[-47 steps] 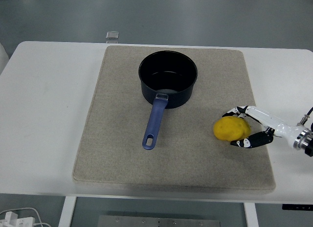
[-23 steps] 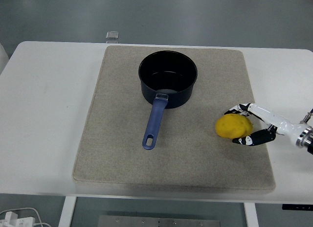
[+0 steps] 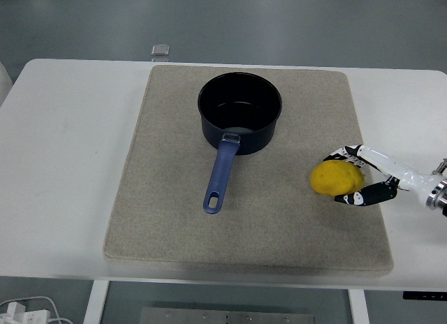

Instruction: Put the potato in the blue pot

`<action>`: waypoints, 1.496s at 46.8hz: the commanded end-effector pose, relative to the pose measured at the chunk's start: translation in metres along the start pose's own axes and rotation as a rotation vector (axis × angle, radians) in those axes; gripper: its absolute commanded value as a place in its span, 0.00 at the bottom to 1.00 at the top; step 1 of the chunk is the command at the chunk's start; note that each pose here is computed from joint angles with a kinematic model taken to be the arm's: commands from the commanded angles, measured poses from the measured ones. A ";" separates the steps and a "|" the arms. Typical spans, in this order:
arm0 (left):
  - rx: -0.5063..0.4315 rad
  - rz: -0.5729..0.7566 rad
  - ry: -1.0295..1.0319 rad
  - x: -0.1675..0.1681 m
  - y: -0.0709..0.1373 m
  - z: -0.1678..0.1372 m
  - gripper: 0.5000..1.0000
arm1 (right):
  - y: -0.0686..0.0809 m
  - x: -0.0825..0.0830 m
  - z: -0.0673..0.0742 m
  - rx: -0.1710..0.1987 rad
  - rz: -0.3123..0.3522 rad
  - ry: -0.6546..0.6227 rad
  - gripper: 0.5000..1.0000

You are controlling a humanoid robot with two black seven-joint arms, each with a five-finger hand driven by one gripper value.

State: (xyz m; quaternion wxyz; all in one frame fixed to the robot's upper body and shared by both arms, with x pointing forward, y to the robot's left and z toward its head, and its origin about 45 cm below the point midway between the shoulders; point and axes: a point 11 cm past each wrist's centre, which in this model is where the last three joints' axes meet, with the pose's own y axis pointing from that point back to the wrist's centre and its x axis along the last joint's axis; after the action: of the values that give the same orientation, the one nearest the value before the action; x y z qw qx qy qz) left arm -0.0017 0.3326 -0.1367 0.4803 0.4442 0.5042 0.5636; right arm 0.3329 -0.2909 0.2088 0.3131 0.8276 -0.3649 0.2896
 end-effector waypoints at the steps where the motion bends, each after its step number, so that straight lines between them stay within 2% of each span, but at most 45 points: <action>1: 0.000 0.000 0.000 0.000 0.000 0.000 1.00 | 0.000 0.000 0.000 0.001 0.001 0.000 0.00; 5: 0.000 0.000 0.000 0.000 0.000 0.000 1.00 | -0.001 0.003 -0.001 0.004 0.005 0.004 0.00; 11: 0.000 0.000 0.000 0.000 0.000 0.000 1.00 | 0.001 0.022 -0.003 0.001 0.024 0.027 0.00; 23: 0.000 0.000 0.000 0.000 0.000 0.000 1.00 | 0.000 0.090 -0.017 0.016 0.104 0.013 0.00; 32: 0.000 0.000 0.000 0.000 0.000 0.000 1.00 | -0.003 0.147 -0.041 0.062 0.156 0.041 0.00; 37: 0.000 0.000 0.000 0.000 0.000 0.000 1.00 | -0.004 0.167 -0.054 0.086 0.173 0.013 0.00; 48: 0.000 0.002 0.000 0.001 0.000 0.000 1.00 | -0.011 0.168 -0.065 0.113 0.177 -0.007 0.00; 51: 0.000 0.000 0.000 0.000 0.000 0.000 1.00 | -0.024 0.161 -0.076 0.145 0.160 -0.011 0.00; 55: 0.000 0.002 0.000 0.000 0.000 0.000 1.00 | -0.048 0.146 -0.096 0.188 0.123 -0.024 0.00; 58: 0.000 0.000 0.000 0.000 0.000 0.000 1.00 | -0.064 0.142 -0.106 0.211 0.112 -0.030 0.00; 65: 0.000 0.000 0.000 0.000 0.000 0.000 1.00 | -0.093 0.139 -0.127 0.246 0.104 -0.044 0.00; 70: 0.000 0.000 0.000 0.000 0.000 0.000 1.00 | -0.113 0.133 -0.134 0.245 0.085 -0.039 0.00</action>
State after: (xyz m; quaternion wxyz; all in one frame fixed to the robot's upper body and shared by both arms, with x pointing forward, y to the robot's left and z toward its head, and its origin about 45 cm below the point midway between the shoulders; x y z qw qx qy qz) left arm -0.0017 0.3326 -0.1367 0.4803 0.4443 0.5043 0.5636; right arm 0.4574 -0.1992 0.3595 0.1842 0.8469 -0.3739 0.3302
